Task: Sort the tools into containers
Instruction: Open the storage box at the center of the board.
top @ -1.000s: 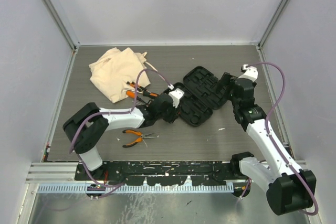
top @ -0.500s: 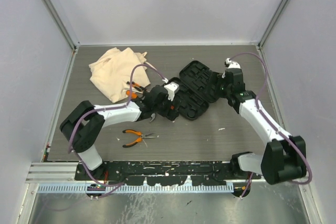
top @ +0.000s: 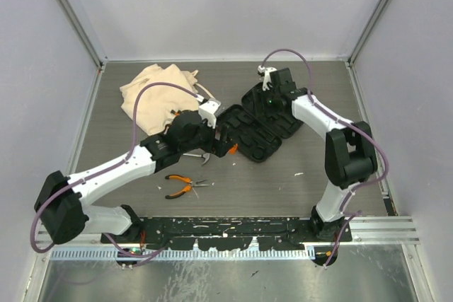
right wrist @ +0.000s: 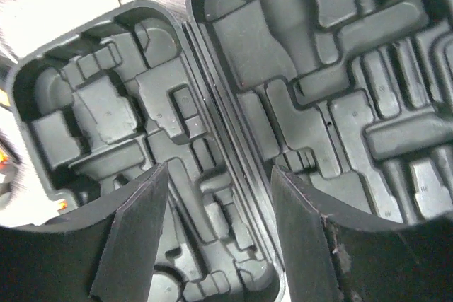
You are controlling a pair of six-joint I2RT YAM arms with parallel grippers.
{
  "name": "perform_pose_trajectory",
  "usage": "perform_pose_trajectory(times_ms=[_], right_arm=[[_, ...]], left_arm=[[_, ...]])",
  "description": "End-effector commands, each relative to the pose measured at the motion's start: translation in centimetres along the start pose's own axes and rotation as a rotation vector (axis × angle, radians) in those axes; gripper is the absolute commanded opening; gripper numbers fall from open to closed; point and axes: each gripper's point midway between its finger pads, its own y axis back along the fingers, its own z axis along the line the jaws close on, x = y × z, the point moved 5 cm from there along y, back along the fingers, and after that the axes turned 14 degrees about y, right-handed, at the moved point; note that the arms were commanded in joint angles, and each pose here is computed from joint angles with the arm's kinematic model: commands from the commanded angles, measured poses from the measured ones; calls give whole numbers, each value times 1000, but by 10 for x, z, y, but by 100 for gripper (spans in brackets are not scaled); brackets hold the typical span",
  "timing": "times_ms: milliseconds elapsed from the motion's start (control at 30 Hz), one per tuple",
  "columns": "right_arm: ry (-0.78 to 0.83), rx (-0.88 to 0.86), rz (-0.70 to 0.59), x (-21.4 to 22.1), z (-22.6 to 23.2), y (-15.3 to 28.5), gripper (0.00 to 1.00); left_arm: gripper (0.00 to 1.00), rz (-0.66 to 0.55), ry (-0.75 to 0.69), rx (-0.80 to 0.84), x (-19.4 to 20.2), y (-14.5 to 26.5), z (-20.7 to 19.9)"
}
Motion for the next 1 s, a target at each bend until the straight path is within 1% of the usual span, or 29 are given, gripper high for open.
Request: perform_pose_trajectory(times_ms=[0,100,300,400,567,733,867,967], right_arm=[[142,-47,67,-10,7,-9,64],[167,-29,131,-2,10,-24,60],[151,35,166,3,7,-42,56],[127,73,198,10,4,-45,53],[93,136,242,28,-2,-47,51],[77,136,250,37,0,-45,49],[46,161,275,48,-2,-46,43],[-35,184,256,54,-4,-46,36]], left_arm=[[82,-11,5,-58,5,26,10],[82,-18,3,-76,7,34,13],[83,-27,6,-98,10,42,18],[83,-29,8,-106,10,44,19],[83,-35,9,-109,9,45,19],[83,-35,9,-113,9,45,20],[83,-33,17,-116,10,43,20],[83,-36,21,-121,9,43,20]])
